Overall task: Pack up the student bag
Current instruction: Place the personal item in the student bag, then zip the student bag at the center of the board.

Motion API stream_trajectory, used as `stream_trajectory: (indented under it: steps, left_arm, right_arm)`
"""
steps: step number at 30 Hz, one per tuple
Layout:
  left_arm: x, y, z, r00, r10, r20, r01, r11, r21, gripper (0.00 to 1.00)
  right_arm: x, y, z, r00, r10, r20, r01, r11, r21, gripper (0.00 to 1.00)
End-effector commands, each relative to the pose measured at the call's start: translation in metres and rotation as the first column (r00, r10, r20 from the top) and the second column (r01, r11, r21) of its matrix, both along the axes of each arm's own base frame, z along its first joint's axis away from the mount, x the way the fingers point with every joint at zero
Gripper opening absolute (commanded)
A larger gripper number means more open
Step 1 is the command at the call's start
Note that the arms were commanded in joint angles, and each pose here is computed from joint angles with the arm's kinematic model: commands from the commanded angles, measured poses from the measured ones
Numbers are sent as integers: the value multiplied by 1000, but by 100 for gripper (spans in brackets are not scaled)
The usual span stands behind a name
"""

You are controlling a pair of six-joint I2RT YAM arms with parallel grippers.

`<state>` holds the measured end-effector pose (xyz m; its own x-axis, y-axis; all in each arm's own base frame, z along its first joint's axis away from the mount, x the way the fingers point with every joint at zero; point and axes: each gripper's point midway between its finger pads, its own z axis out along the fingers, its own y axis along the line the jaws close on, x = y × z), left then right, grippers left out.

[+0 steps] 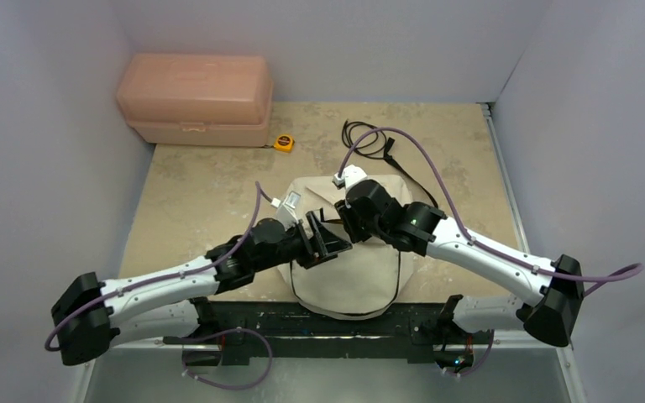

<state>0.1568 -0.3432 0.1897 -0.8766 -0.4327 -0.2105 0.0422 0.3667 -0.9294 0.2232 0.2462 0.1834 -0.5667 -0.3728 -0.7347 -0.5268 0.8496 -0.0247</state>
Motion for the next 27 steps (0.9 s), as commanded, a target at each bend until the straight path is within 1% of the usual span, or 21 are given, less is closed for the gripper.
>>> stream_trajectory:
  steps: [1,3,4,7,9,10,12,13,14,16,17,18,20,21,23,25,27]
  left_arm:
    - [-24,52,-19,995,-93,34,83,970,227,72]
    - [-17,88,-26,999,-20,25,11,950,312,74]
    - [-9,106,-28,999,33,28,-40,941,336,75]
    - [5,144,-25,987,147,71,-163,920,357,81]
    - [10,156,-21,978,186,92,-206,914,349,83]
    - [12,158,-20,977,192,93,-212,913,349,83]
    - [13,156,-22,980,179,83,-197,915,353,84]
    - [14,153,-24,983,167,70,-181,915,359,86]
    - [15,150,-27,986,155,55,-165,915,367,87]
    - [17,144,-32,992,123,28,-125,913,389,89]
    - [19,141,-36,994,108,12,-104,908,406,89]
    - [20,139,-39,995,97,-4,-87,904,420,90]
    - [25,134,-45,996,81,-25,-62,893,446,91]
    - [29,133,-46,996,82,-24,-62,890,451,91]
    - [36,130,-50,996,90,-16,-73,889,452,91]
    - [43,128,-55,995,95,-26,-74,890,449,90]
    - [47,121,-60,996,84,-38,-59,899,433,90]
  right_arm:
    - [-23,19,2,991,113,-74,-104,988,111,46]
    - [-36,28,8,979,175,-107,-156,973,169,57]
    - [-42,34,12,970,213,-114,-187,961,205,59]
    - [-50,46,29,954,279,-113,-241,932,270,59]
    - [-49,59,43,945,314,-88,-272,908,318,59]
    - [-44,63,49,950,306,-67,-269,906,326,59]
    - [-21,65,50,974,227,-23,-210,932,295,59]
    - [-9,66,50,987,161,-16,-149,945,292,74]
    - [2,66,48,996,88,-19,-79,954,290,82]
    - [20,66,46,1000,-20,-11,23,957,289,85]
    - [25,69,44,999,-50,-11,51,954,296,85]
    - [29,71,43,997,-74,-11,74,948,309,83]
    - [36,73,39,992,-123,-20,123,938,324,75]
    - [39,73,35,988,-149,-26,150,933,327,74]
    - [45,71,27,980,-198,-24,195,927,319,72]
    - [48,74,16,976,-213,-37,214,928,306,67]
    - [53,71,1,965,-258,-38,258,924,282,63]
